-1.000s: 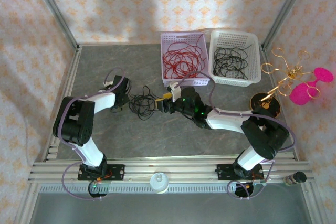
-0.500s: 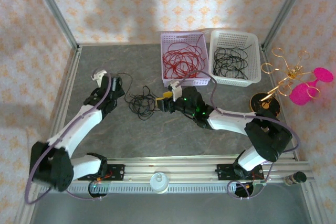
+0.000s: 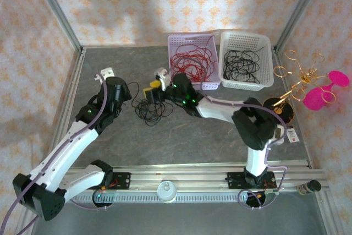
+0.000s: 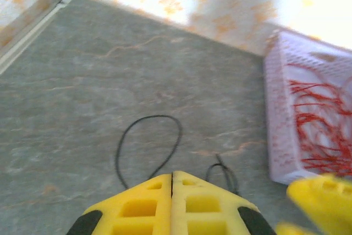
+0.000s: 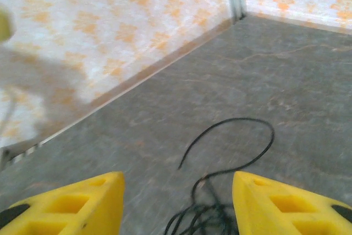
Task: Untangle the cables
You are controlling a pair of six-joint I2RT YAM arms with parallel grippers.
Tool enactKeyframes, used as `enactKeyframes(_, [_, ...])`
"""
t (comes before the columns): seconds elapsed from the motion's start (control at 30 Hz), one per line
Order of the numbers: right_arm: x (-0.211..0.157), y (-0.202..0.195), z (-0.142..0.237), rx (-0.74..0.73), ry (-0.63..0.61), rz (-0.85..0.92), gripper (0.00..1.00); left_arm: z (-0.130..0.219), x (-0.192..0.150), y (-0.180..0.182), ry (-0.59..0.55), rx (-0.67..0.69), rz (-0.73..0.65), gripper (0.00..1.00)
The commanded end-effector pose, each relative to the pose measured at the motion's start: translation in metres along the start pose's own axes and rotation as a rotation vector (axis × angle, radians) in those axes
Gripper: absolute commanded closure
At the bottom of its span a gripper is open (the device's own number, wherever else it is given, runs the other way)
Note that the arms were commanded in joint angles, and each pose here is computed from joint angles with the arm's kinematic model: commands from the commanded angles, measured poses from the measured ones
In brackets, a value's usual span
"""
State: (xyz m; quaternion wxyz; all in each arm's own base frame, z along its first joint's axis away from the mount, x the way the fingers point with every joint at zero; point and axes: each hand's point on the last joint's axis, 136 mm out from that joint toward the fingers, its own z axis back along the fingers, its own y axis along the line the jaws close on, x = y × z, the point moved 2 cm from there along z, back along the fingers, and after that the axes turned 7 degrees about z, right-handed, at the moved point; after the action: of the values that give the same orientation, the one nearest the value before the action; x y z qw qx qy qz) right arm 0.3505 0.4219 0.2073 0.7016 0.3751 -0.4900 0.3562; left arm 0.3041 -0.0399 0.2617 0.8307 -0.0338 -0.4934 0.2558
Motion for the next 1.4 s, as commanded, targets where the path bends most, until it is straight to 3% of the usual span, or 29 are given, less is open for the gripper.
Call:
enactKeyframes(0.0, [-0.014, -0.028, -0.021, -0.106, 0.143, -0.032, 0.47, -0.03, -0.029, 0.042, 0.129, 0.177, -0.048, 0.94])
enactKeyframes(0.1, [-0.024, -0.045, -0.047, -0.153, 0.234, -0.047, 0.46, -0.045, -0.038, 0.057, 0.14, 0.196, -0.01, 0.92])
enactKeyframes(0.2, [-0.035, -0.061, -0.079, -0.189, 0.311, -0.065, 0.46, -0.049, -0.04, 0.062, 0.128, 0.199, 0.013, 0.8])
enactKeyframes(0.27, [-0.041, -0.07, -0.098, -0.201, 0.325, -0.093, 0.46, -0.053, -0.044, 0.071, 0.133, 0.215, 0.021, 0.64])
enactKeyframes(0.53, [-0.071, -0.102, -0.139, -0.337, 0.33, -0.174, 0.47, -0.087, -0.075, 0.095, 0.231, 0.235, 0.085, 0.44])
enactKeyframes(0.7, [-0.047, -0.085, -0.112, -0.359, 0.324, -0.136, 0.48, -0.103, -0.094, 0.092, 0.275, 0.208, 0.119, 0.42])
enactKeyframes(0.9, [-0.01, -0.054, -0.038, -0.365, 0.21, -0.189, 0.48, -0.104, -0.107, 0.088, 0.284, 0.14, 0.155, 0.44])
enactKeyframes(1.17, [-0.07, -0.037, 0.057, -0.456, 0.286, -0.317, 0.47, -0.089, -0.11, 0.08, 0.279, 0.044, 0.139, 0.44])
enactKeyframes(1.37, [-0.113, -0.027, 0.058, -0.396, 0.323, -0.454, 0.45, -0.082, -0.111, 0.068, 0.292, -0.034, 0.133, 0.43])
